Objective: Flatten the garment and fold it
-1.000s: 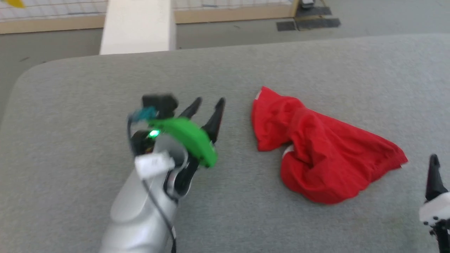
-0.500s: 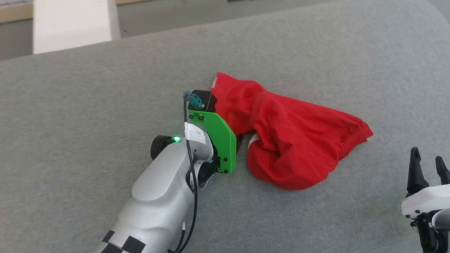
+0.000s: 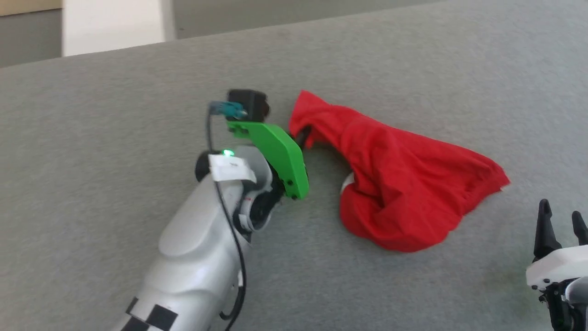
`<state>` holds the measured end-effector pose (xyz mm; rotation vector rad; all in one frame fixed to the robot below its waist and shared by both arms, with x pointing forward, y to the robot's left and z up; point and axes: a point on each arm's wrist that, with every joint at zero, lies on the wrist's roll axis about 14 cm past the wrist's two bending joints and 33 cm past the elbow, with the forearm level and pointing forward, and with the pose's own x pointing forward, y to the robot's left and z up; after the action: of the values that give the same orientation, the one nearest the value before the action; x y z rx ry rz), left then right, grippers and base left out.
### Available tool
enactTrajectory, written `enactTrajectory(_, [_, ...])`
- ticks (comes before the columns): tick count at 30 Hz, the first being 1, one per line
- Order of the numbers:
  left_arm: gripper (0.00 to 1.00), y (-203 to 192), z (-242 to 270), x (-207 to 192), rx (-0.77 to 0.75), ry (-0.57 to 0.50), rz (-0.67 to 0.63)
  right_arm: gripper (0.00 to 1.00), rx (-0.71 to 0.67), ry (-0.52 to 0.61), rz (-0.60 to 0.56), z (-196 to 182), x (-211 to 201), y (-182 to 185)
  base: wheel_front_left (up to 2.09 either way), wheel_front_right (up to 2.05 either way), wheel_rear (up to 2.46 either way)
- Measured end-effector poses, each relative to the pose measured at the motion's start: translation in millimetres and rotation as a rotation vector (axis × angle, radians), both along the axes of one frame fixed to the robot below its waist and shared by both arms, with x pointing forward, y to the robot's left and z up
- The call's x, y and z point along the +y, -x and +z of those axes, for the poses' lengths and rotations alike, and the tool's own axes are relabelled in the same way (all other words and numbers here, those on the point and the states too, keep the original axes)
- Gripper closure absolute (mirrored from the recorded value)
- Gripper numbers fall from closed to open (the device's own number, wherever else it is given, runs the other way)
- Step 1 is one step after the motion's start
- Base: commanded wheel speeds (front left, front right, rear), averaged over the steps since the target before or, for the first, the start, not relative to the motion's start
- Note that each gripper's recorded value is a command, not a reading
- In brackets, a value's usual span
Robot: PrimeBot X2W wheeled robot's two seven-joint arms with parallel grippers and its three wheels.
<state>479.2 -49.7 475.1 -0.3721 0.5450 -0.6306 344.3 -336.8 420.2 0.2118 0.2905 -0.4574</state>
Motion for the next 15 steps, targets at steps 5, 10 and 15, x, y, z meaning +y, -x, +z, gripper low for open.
enactTrajectory(5, [1.0, -4, 36, 81, -0.085, 0.047, 0.231, 0.0, -0.019, -0.017, 0.146, 6, 43, -36, 0.0, 0.0, 0.0])
enactTrajectory(10, [1.0, 44, 6, 137, 0.022, 0.024, 0.365, 0.0, -0.032, -0.035, 0.246, 10, 77, -54, 0.0, 0.0, 0.0])
enactTrajectory(15, [1.0, 152, -52, 144, 0.298, 0.045, 0.393, 0.0, -0.054, -0.05, 0.36, 19, 117, -71, 0.0, 0.0, 0.0])
